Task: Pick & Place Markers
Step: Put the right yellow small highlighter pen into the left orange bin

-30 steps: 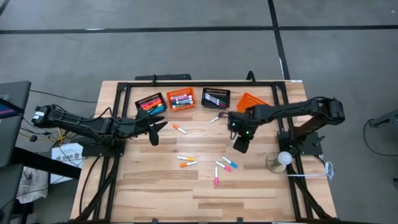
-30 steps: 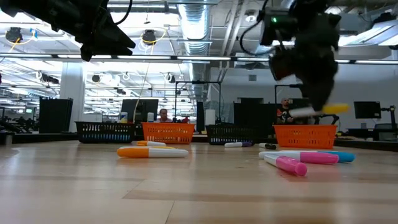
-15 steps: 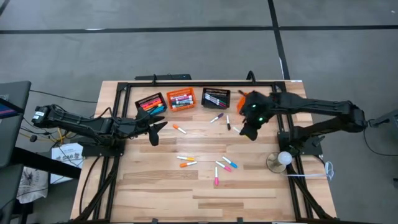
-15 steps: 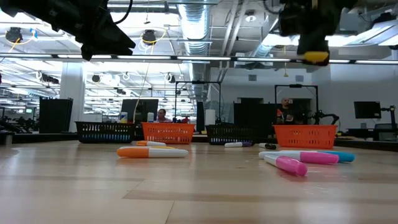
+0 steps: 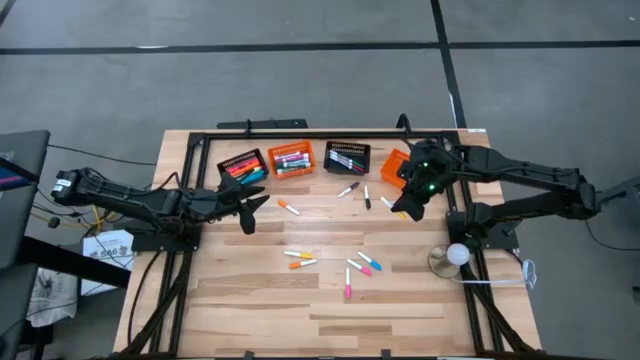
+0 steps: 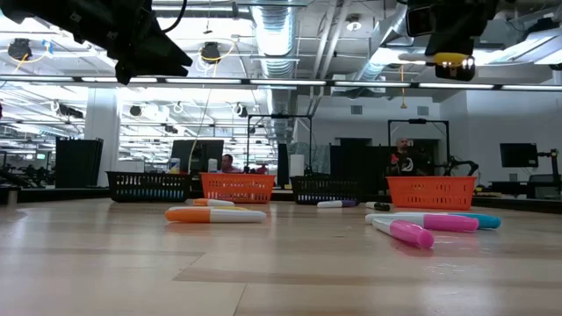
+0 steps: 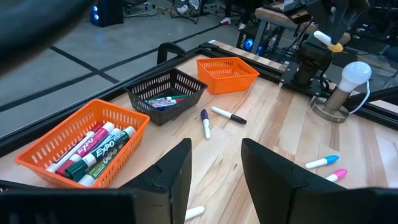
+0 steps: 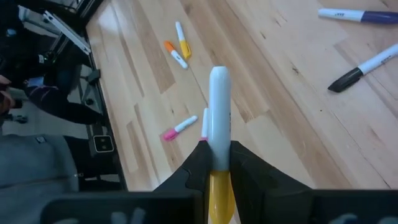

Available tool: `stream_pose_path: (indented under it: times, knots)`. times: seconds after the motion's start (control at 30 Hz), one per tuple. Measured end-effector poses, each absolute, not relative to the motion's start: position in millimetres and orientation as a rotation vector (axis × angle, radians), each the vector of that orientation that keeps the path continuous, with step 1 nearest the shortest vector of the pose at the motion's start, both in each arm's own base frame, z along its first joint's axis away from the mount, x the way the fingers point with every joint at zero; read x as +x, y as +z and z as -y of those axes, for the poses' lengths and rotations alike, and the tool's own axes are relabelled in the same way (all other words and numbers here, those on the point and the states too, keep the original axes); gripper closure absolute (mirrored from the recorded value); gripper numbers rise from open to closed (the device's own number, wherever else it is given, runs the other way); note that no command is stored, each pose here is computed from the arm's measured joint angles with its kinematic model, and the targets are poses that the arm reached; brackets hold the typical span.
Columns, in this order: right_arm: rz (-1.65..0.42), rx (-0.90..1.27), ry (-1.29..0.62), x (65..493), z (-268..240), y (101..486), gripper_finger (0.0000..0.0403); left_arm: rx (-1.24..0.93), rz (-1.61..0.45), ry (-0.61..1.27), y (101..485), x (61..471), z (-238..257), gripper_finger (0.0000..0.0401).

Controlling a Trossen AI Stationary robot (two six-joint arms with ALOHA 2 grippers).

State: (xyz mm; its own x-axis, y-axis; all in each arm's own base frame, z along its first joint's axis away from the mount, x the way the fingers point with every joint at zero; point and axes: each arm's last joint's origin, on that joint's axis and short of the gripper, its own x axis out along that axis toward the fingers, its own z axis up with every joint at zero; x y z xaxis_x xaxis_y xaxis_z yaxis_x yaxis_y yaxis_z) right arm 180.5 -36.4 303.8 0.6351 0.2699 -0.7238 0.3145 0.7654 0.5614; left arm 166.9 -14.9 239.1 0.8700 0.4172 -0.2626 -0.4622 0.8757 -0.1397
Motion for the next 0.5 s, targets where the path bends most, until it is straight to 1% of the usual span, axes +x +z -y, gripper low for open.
stream_pose_path:
  times: [0.07,0.17,0.43,0.5]
  knots:
    - [-0.912,0.716,-0.043,180,37,303,0.0368,-0.205,-0.225,0.463,239,167,15,0.0263]
    - [-0.936,0.693,-0.118,178,38,301,0.0364,-0.207,-0.222,0.463,240,167,15,0.0263]
    - [-1.056,0.561,-0.502,167,50,289,0.0368,-0.209,-0.213,0.461,241,167,15,0.0263]
    - [-1.072,0.539,-0.567,168,56,286,0.0366,-0.209,-0.211,0.461,241,167,15,0.0263]
